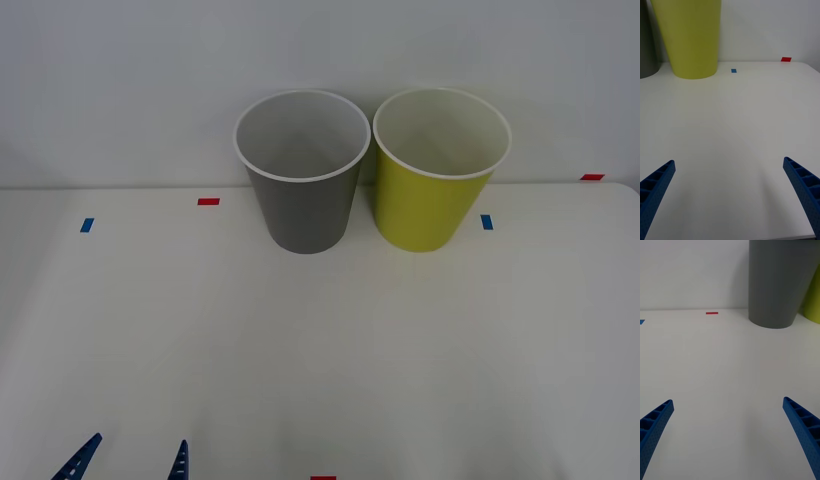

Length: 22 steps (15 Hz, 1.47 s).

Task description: Put cans in the gray bin and PET bottles in the light green bin.

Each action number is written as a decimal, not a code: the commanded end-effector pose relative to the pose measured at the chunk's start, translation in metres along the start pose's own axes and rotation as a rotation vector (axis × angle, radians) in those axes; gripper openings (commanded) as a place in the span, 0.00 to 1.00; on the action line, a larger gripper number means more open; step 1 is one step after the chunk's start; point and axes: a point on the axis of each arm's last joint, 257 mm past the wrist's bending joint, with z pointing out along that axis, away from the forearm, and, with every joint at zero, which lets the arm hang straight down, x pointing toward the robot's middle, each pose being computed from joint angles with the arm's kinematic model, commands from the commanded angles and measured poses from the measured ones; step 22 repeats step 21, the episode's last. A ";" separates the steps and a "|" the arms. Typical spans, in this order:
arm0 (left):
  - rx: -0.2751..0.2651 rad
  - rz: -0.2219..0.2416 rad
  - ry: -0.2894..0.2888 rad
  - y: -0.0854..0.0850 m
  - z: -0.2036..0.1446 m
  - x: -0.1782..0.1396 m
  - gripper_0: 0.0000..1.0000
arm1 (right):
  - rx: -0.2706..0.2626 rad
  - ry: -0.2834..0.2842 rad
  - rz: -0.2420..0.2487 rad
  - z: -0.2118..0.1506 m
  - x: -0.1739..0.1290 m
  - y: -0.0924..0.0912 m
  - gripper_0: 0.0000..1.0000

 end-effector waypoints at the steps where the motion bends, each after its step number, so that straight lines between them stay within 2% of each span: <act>1: -0.006 0.011 0.008 -0.001 -0.003 0.008 1.00 | 0.000 0.000 0.000 0.000 0.000 0.000 1.00; 22: -0.005 0.011 0.013 -0.002 -0.004 0.010 1.00 | 0.000 0.000 0.000 0.000 0.000 0.000 1.00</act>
